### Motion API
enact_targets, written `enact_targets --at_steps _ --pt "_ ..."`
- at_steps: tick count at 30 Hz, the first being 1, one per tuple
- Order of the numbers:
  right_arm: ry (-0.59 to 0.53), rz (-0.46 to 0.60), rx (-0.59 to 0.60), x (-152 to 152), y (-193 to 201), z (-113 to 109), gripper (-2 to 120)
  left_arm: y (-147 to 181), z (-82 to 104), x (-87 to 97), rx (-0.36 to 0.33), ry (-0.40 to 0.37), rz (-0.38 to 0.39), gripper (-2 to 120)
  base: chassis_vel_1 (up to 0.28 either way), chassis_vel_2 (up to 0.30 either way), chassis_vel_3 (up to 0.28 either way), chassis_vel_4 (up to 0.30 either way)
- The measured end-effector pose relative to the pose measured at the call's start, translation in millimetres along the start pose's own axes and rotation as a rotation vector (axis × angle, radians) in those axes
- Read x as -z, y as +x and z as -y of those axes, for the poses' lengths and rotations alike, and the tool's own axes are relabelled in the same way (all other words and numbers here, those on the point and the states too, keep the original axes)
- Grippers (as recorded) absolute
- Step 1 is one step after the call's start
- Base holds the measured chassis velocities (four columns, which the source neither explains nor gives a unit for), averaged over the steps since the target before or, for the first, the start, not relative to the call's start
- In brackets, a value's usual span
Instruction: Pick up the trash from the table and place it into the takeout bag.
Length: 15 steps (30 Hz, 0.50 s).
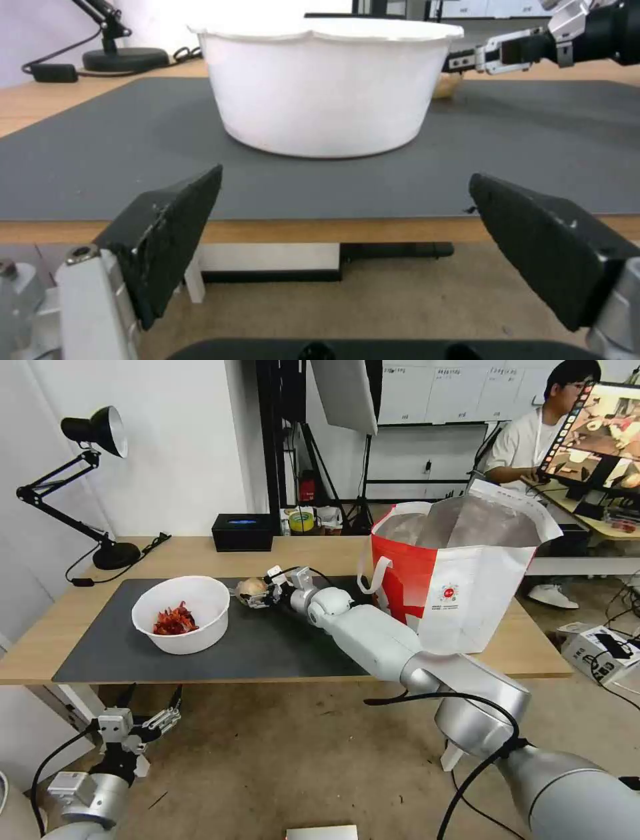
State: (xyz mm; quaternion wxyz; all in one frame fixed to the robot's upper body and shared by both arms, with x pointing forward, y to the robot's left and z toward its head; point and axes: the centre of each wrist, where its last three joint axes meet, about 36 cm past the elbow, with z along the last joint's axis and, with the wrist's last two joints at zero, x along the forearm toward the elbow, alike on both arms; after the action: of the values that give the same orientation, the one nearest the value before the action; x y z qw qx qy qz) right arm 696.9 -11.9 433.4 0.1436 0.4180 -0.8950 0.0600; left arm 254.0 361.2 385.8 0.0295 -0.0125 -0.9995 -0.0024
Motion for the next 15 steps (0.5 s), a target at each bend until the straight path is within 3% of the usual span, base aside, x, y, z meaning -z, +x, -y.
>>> enact_targets --at_steps 15 --pt "-0.024 -0.017 0.008 -13 1 -2 39 -1 2.9 -4.4 -0.006 0.009 0.003 100 0.000 0.000 0.000 0.000"
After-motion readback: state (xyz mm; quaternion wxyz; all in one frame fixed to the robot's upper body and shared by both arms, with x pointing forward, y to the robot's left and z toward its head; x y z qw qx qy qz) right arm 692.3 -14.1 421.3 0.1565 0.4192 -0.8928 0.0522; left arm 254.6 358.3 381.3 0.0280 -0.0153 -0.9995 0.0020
